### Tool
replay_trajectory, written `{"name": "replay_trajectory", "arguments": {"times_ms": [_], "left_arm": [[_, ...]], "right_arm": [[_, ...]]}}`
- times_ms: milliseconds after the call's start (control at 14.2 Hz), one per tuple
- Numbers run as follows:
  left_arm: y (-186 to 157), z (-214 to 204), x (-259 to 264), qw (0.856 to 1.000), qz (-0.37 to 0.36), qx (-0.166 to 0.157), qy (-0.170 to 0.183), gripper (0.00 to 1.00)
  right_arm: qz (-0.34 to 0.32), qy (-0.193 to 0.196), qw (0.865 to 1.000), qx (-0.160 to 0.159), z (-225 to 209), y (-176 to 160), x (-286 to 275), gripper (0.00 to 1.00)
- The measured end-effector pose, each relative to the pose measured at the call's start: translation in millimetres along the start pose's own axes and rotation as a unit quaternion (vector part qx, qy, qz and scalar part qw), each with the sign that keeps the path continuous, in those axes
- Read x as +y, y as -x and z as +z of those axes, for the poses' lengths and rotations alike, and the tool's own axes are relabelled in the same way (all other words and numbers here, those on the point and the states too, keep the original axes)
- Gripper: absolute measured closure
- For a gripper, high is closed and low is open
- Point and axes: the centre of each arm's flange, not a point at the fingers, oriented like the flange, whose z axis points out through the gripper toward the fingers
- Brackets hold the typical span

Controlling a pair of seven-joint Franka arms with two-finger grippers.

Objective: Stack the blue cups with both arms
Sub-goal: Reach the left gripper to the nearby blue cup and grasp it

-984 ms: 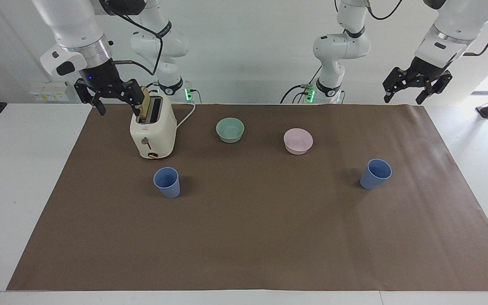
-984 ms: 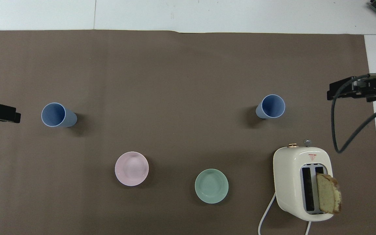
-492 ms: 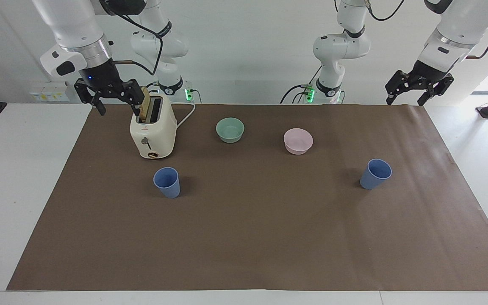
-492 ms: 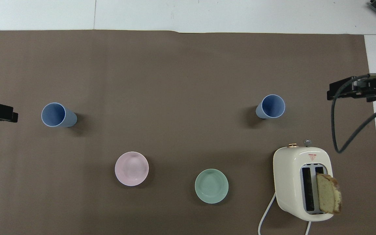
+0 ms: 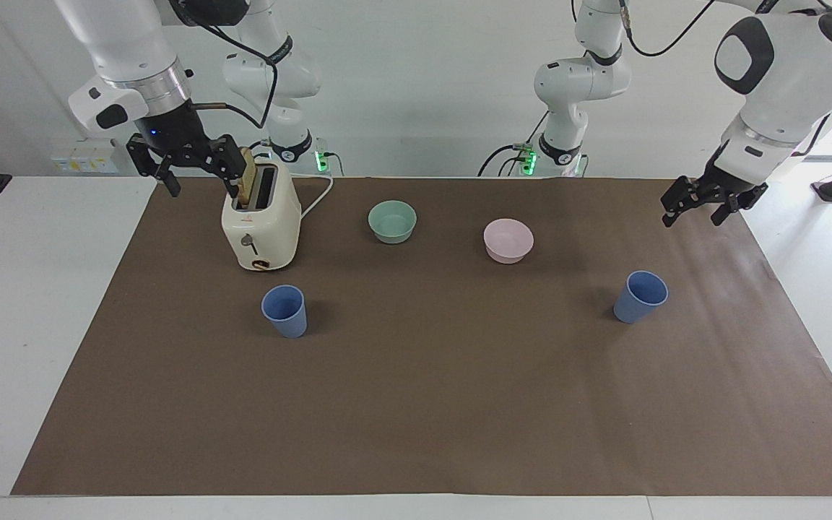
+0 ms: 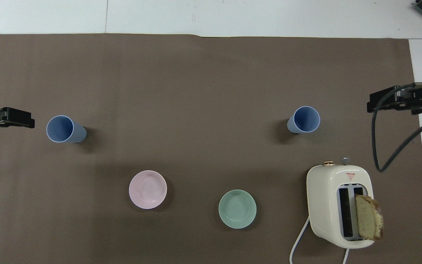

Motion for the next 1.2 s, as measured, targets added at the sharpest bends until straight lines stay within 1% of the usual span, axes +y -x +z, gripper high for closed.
{"name": "replay_trajectory", "arguments": {"times_ms": [422, 562, 773, 914, 984, 1055, 1125, 1195], "left_arm": [[-19, 98, -27, 1.0, -0.022, -0.017, 0.003, 0.0], [-21, 129, -29, 1.0, -0.023, -0.015, 0.003, 0.0], [-21, 157, -29, 1.0, -0.024, -0.016, 0.004, 0.0], [-22, 168, -29, 1.0, -0.023, -0.016, 0.004, 0.0], [-22, 171, -28, 1.0, -0.023, -0.016, 0.004, 0.07], [-22, 171, -28, 1.0, -0.023, -0.016, 0.004, 0.19], [-22, 171, -28, 1.0, -0.023, -0.015, 0.004, 0.34], [-22, 171, -28, 1.0, -0.023, -0.015, 0.004, 0.45]], "right_arm": [[0.0, 0.0, 1.0, 0.0, 0, 0, 0, 0.0], [0.0, 0.0, 1.0, 0.0, 0, 0, 0, 0.0], [0.0, 0.0, 1.0, 0.0, 0, 0, 0, 0.0], [0.0, 0.0, 1.0, 0.0, 0, 0, 0, 0.0], [0.0, 0.0, 1.0, 0.0, 0, 0, 0, 0.0], [0.0, 0.0, 1.0, 0.0, 0, 0, 0, 0.0], [0.0, 0.0, 1.0, 0.0, 0, 0, 0, 0.0], [0.0, 0.0, 1.0, 0.0, 0, 0, 0, 0.0]]}}
